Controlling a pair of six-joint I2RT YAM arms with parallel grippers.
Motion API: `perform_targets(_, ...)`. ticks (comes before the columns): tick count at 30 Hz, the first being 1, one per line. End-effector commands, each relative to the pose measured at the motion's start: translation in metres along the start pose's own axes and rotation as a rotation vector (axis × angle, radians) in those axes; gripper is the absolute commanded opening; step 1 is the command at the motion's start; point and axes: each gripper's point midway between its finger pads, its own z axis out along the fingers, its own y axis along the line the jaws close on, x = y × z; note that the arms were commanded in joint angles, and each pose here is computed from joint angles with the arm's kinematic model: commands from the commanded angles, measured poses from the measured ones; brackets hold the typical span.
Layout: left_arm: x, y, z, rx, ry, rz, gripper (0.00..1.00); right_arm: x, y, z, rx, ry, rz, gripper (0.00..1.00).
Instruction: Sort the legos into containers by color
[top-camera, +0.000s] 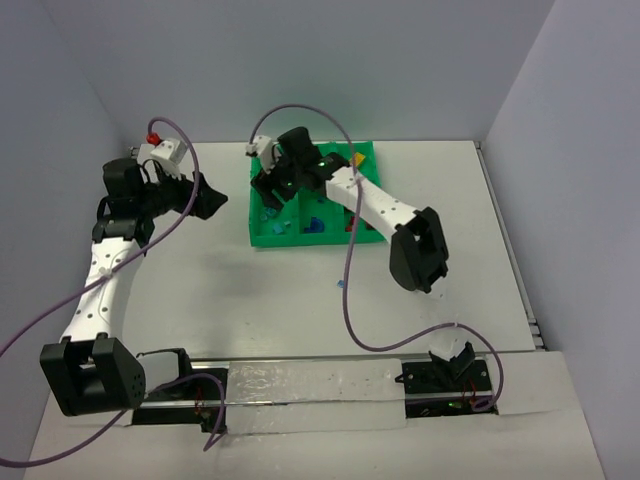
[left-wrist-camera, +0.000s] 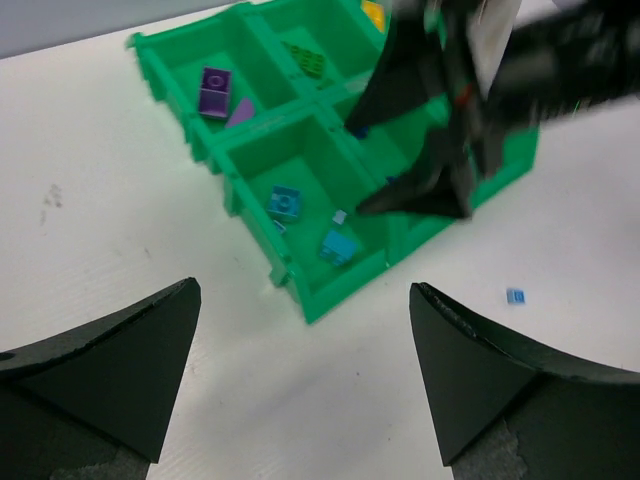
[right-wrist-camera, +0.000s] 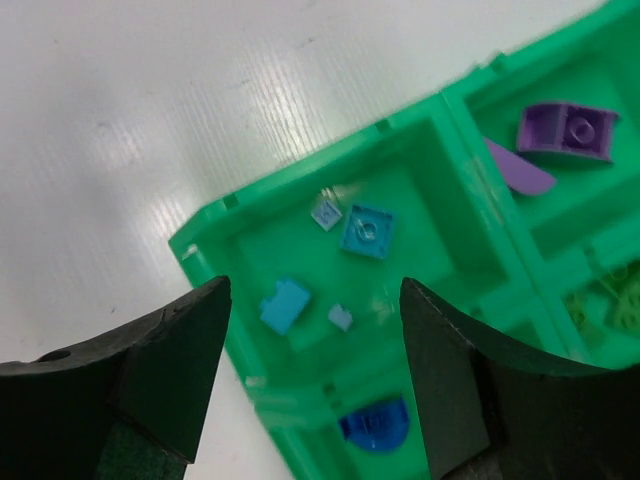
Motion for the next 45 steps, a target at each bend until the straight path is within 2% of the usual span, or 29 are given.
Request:
perform_targets(1,-0.002,-0.036,-0.004,0.196,-0.054,0.164,0.95,-0.069,-0.049,-0.124,0.12,-0.25,0.091,0.78)
perform_targets(4,0.02,-0.068,0.013,0.278,0.004,0.27,0.93,-0.031,-0.07,-0.163,0.172,-0.217,0.141,0.87)
perform_targets(5,0.025,-0.079,0.018,0.314,0.015,0.311,0.93,-0.027,-0.078,-0.178,0.198,-0.221,0.146,0.91)
perform_targets(6,0.036,-0.094,0.025,0.357,0.039,0.374,0.92,0.0,-0.082,-0.186,0.216,-0.174,0.178,0.99)
perform_targets(7,0.044,-0.107,0.029,0.397,0.055,0.381,0.92,-0.003,-0.09,-0.202,0.246,-0.193,0.174,1.0)
perform_targets(11,0.088,-0.169,0.052,0.679,0.117,0.585,0.9,0.077,-0.099,-0.238,0.31,-0.083,0.273,1.0)
perform_targets(13,0.111,-0.201,0.061,0.825,0.132,0.646,0.89,0.094,-0.1,-0.254,0.324,-0.074,0.313,1.0)
perform_targets(15,0.125,-0.211,0.072,0.876,0.134,0.706,0.89,0.112,-0.102,-0.266,0.343,-0.057,0.355,1.0)
perform_targets(17,0.148,-0.239,0.079,0.969,0.14,0.841,0.88,0.128,-0.1,-0.28,0.374,-0.051,0.379,1.0)
perform_targets(19,0.173,-0.254,0.085,1.046,0.177,0.893,0.86,0.134,-0.097,-0.286,0.386,-0.05,0.384,1.0)
perform_targets(22,0.202,-0.265,0.098,1.147,0.188,0.974,0.85,0.139,-0.094,-0.293,0.397,-0.051,0.386,1.0)
perform_targets(25,0.217,-0.269,0.108,1.186,0.201,0.996,0.84,0.144,-0.092,-0.299,0.407,-0.047,0.389,1.0)
perform_targets(33,0.237,-0.273,0.135,1.21,0.24,1.001,0.79,0.148,-0.09,-0.307,0.418,-0.051,0.398,1.0)
perform_targets(45,0.263,-0.274,0.156,1.223,0.323,0.987,0.53,0.151,-0.089,-0.31,0.414,-0.046,0.396,1.0)
